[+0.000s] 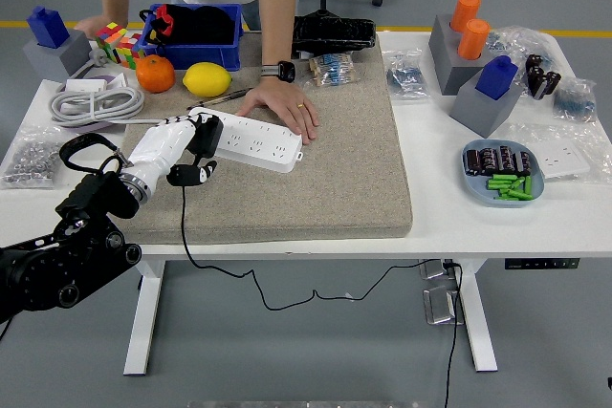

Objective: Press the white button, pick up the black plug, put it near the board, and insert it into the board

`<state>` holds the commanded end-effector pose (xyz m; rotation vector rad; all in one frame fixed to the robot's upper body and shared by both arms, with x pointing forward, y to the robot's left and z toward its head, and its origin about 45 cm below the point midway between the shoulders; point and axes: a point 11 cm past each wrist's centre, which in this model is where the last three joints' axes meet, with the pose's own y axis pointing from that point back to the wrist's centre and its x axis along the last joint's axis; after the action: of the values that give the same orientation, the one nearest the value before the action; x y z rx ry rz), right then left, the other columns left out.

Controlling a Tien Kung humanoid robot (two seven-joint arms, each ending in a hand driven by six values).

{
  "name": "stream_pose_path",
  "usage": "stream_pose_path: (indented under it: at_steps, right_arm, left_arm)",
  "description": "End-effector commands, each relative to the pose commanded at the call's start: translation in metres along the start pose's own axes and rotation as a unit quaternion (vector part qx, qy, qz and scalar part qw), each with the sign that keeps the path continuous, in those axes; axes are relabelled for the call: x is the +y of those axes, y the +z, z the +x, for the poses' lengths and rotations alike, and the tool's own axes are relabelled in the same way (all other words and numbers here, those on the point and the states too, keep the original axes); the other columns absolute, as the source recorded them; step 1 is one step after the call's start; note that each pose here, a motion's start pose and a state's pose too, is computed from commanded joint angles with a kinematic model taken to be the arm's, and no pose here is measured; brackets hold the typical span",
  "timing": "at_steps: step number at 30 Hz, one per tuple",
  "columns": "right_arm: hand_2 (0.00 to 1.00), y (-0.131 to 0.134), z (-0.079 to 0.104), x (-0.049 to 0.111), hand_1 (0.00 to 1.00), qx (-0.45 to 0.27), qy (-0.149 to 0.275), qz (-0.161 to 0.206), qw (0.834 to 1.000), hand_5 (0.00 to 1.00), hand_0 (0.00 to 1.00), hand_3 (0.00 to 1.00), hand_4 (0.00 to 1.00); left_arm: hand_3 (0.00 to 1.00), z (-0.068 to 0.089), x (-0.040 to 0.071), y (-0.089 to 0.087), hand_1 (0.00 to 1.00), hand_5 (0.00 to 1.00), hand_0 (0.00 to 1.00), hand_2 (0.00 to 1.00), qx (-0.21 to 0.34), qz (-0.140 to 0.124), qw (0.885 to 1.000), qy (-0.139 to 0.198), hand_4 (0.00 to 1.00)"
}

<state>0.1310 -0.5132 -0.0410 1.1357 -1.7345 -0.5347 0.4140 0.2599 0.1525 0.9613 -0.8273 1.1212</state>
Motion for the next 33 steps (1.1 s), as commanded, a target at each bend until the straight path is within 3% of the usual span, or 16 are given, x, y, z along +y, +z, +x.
stream_pose_path:
  at_steps: [20, 33]
  right_arm:
    - [0.539, 0.000, 0.001, 0.000, 0.559, 0.003, 0.000, 0.001, 1.000, 0.197, 0.673, 0.569, 0.664]
    - [0.539, 0.001, 0.000, 0.000, 0.559, 0.003, -0.001, -0.001, 1.000, 0.197, 0.673, 0.569, 0.664]
  left_arm:
    - [0.869, 0.003, -0.014, 0.004, 0.926, 0.098, 0.948, 0.871, 0.001, 0.006, 1.000, -0.001, 0.670]
    - [0.869, -0.003, -0.016, 0.000, 0.924, 0.103, 0.947, 0.870, 0.009, 0.017, 1.000, -0.008, 0.670]
